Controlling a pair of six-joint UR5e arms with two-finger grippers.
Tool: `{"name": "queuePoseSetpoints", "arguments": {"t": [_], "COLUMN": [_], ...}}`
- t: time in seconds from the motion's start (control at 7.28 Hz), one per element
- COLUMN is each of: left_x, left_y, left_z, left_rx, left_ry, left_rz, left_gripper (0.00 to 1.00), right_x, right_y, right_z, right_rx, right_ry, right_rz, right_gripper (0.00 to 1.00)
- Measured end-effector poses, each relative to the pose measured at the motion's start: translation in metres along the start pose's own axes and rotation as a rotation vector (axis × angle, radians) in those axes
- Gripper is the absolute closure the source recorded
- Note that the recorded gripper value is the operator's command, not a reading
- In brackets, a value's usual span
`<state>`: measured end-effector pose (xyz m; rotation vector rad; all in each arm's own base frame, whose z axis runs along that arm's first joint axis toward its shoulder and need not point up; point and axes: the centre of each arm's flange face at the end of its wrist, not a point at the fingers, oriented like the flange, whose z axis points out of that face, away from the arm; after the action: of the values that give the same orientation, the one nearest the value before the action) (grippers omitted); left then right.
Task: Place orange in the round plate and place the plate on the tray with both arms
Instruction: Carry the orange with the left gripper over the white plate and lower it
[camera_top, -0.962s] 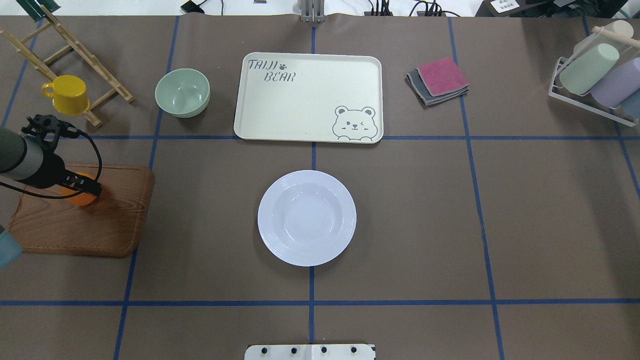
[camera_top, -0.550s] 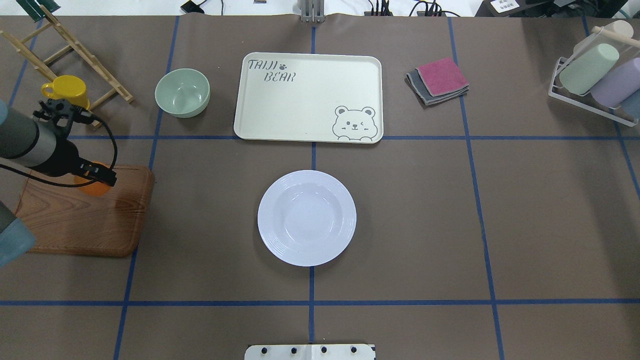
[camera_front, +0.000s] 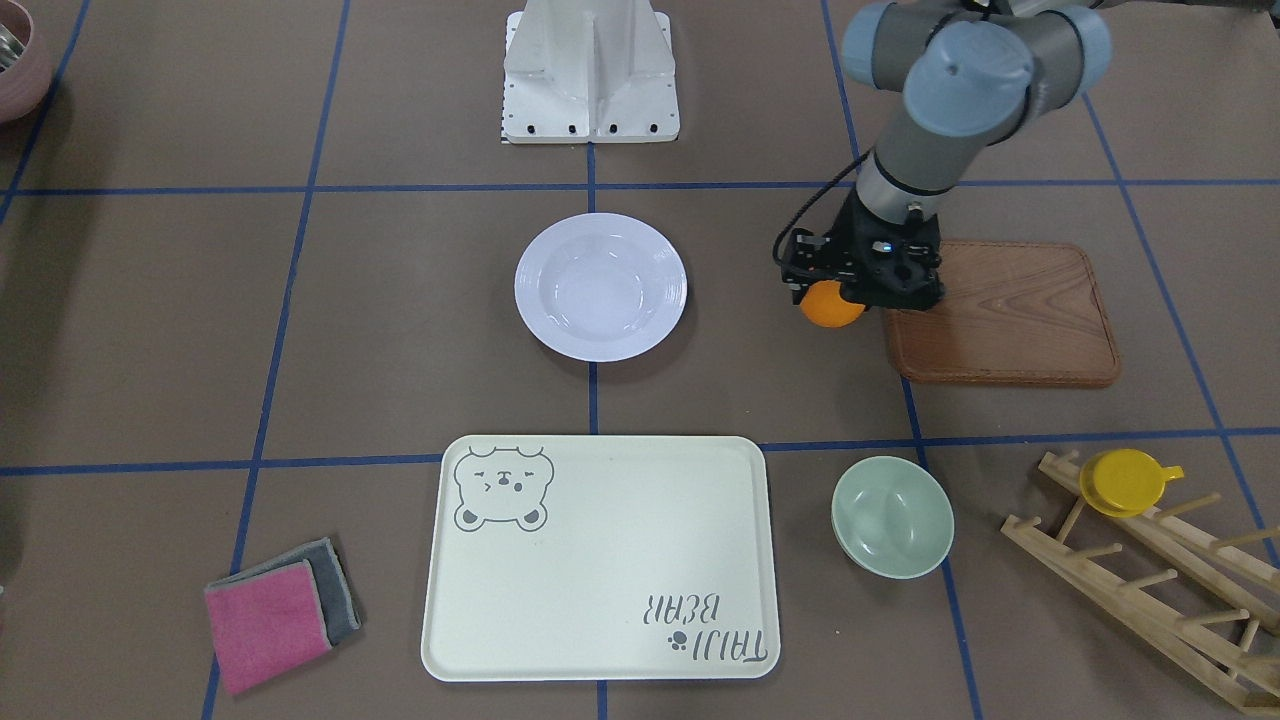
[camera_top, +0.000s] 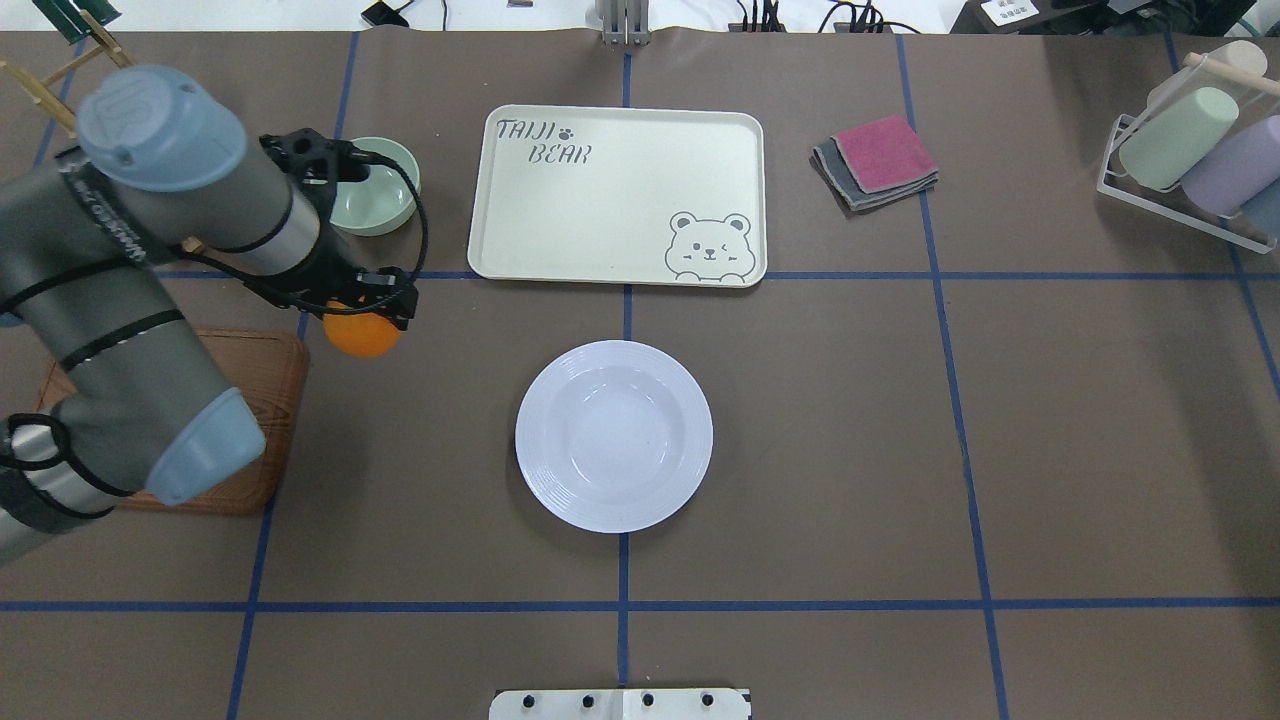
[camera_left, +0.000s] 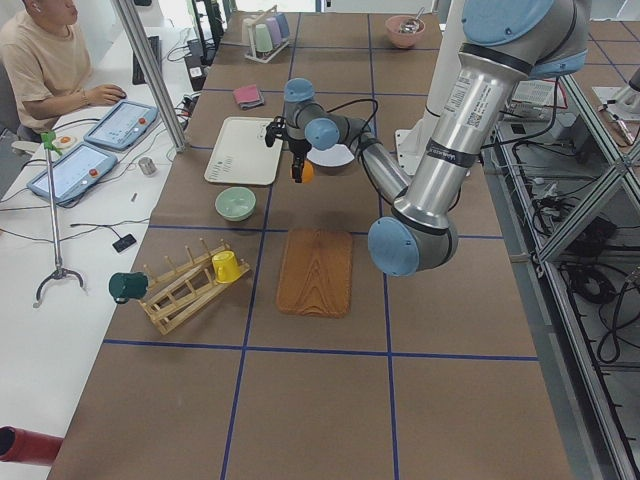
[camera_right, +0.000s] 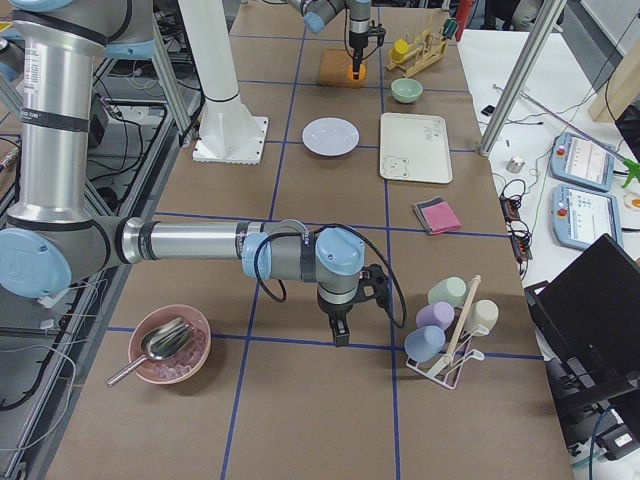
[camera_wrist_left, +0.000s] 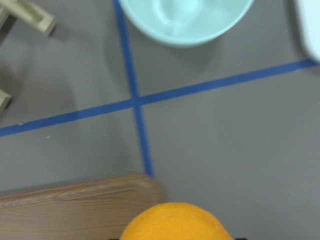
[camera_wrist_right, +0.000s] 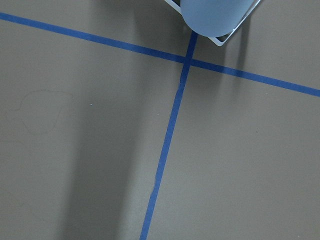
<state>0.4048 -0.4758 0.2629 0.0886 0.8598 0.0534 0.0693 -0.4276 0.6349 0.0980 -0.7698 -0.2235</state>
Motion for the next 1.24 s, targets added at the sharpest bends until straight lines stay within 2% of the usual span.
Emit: {"name": "queuePoseSetpoints", "arguments": {"t": [0.27, 0.69, 0.82, 0.96, 1.1, 1.24], "left_x": [0.092, 0.212, 0.232, 0.239, 0.241, 0.239], "left_y": [0.014, 0.043, 0.050, 0.053, 0.053, 0.053], "left_z": [0.034, 0.077, 0.089, 0.099, 0.107, 0.112], "left_rx": [0.008, 0.002, 0.000, -0.001, -0.001, 0.000], "left_ry": [-0.009, -0.025, -0.033, -0.036, -0.036, -0.038], "left_rz": [-0.089, -0.165, -0.172, -0.170, -0.159, -0.142], "left_gripper": [1.00, 1.00, 0.87, 0.54, 0.13, 0.01], "right_x": [0.000, 0.000, 0.000, 0.000, 0.000, -0.001], "right_y": [0.000, 0.000, 0.000, 0.000, 0.000, 0.000], "right_z": [0.001, 0.001, 0.001, 0.001, 0.001, 0.001], "right_rx": [-0.001, 0.000, 0.000, 0.001, 0.001, 0.001], "right_ry": [-0.001, -0.005, -0.008, -0.010, -0.011, -0.011], "right_rz": [0.002, 0.003, 0.003, 0.003, 0.003, 0.003], "right_gripper": [0.00, 0.00, 0.00, 0.00, 0.00, 0.00]}}
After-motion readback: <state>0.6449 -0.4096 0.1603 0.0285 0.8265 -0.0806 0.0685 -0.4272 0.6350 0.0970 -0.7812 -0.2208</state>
